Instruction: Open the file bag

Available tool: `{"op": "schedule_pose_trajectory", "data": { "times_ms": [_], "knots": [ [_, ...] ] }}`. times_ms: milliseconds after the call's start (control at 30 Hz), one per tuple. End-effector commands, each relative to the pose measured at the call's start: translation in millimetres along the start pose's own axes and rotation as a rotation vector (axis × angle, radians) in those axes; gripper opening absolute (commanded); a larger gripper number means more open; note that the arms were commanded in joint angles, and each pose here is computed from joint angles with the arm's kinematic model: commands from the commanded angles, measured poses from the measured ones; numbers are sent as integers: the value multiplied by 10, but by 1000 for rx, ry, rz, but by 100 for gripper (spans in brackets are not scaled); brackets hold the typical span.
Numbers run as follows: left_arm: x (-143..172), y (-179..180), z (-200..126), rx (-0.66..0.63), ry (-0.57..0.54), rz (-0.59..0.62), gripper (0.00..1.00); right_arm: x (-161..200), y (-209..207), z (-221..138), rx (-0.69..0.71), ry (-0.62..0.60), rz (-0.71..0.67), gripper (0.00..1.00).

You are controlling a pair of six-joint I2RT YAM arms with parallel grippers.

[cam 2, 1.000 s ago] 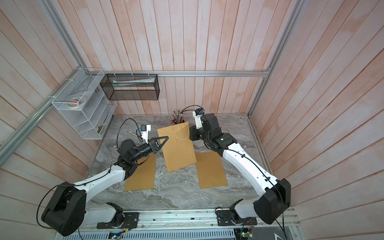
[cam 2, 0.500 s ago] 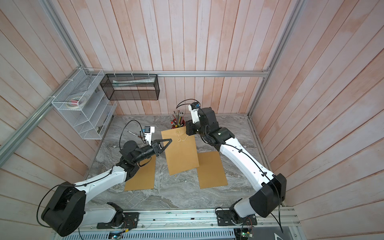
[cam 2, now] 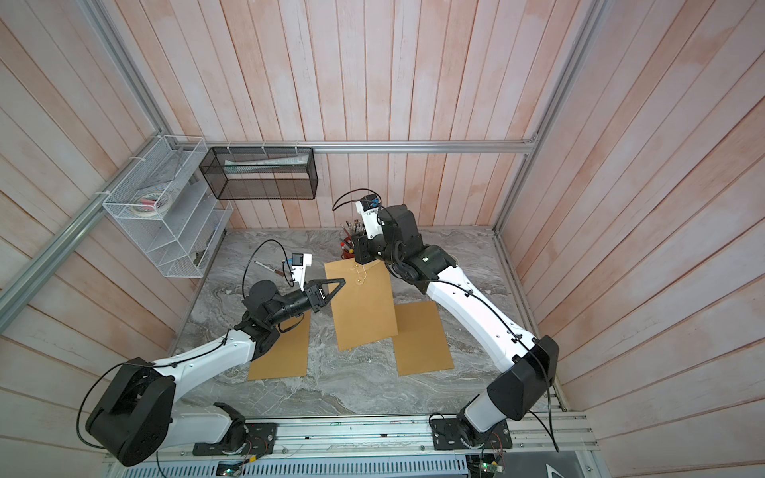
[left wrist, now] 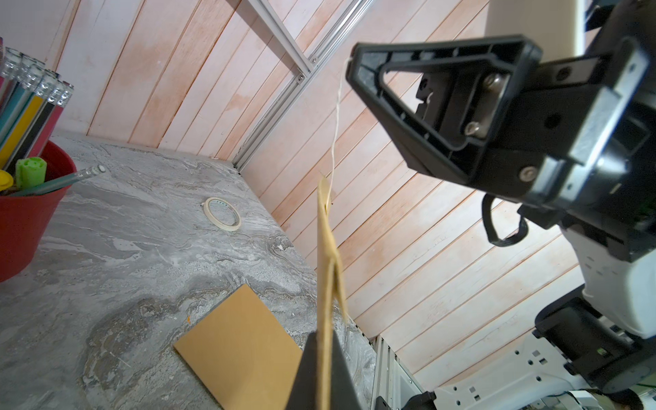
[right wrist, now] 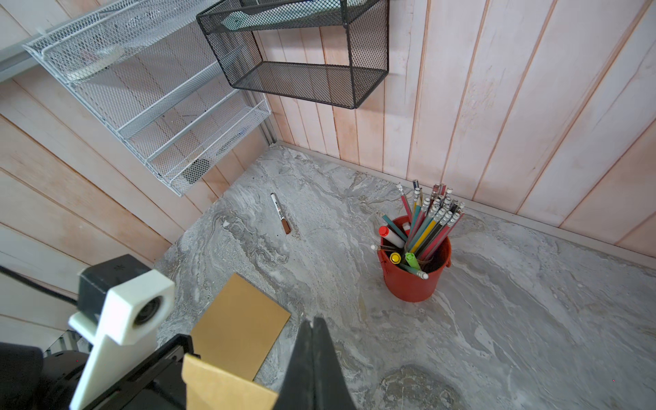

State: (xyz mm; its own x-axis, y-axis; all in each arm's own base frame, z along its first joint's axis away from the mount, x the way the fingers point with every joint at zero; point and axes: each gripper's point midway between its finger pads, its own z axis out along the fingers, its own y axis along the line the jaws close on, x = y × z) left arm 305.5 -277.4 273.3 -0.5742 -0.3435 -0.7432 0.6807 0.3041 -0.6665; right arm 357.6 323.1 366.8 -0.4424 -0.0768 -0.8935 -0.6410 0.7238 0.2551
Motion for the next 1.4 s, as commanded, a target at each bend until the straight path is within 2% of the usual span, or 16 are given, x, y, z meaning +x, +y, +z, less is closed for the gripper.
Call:
{"op": "schedule_pose_trajectory", "data": {
  "times_ms": [0, 767, 1033, 1367],
  "knots": [
    [44, 11, 16, 9, 1, 1, 0, -54, 152, 35, -43, 6, -28, 0],
    [8, 42, 56, 7, -23, -15, 0, -156, 809, 225, -212, 0, -77, 0],
    [-87, 73, 32, -24, -73, -17, 0, -65, 822, 202, -207, 11, -73, 0],
    [-264, 177, -26, -69, -141, -27, 0, 127, 645, -48, -139, -3, -29, 0]
  ]
}}
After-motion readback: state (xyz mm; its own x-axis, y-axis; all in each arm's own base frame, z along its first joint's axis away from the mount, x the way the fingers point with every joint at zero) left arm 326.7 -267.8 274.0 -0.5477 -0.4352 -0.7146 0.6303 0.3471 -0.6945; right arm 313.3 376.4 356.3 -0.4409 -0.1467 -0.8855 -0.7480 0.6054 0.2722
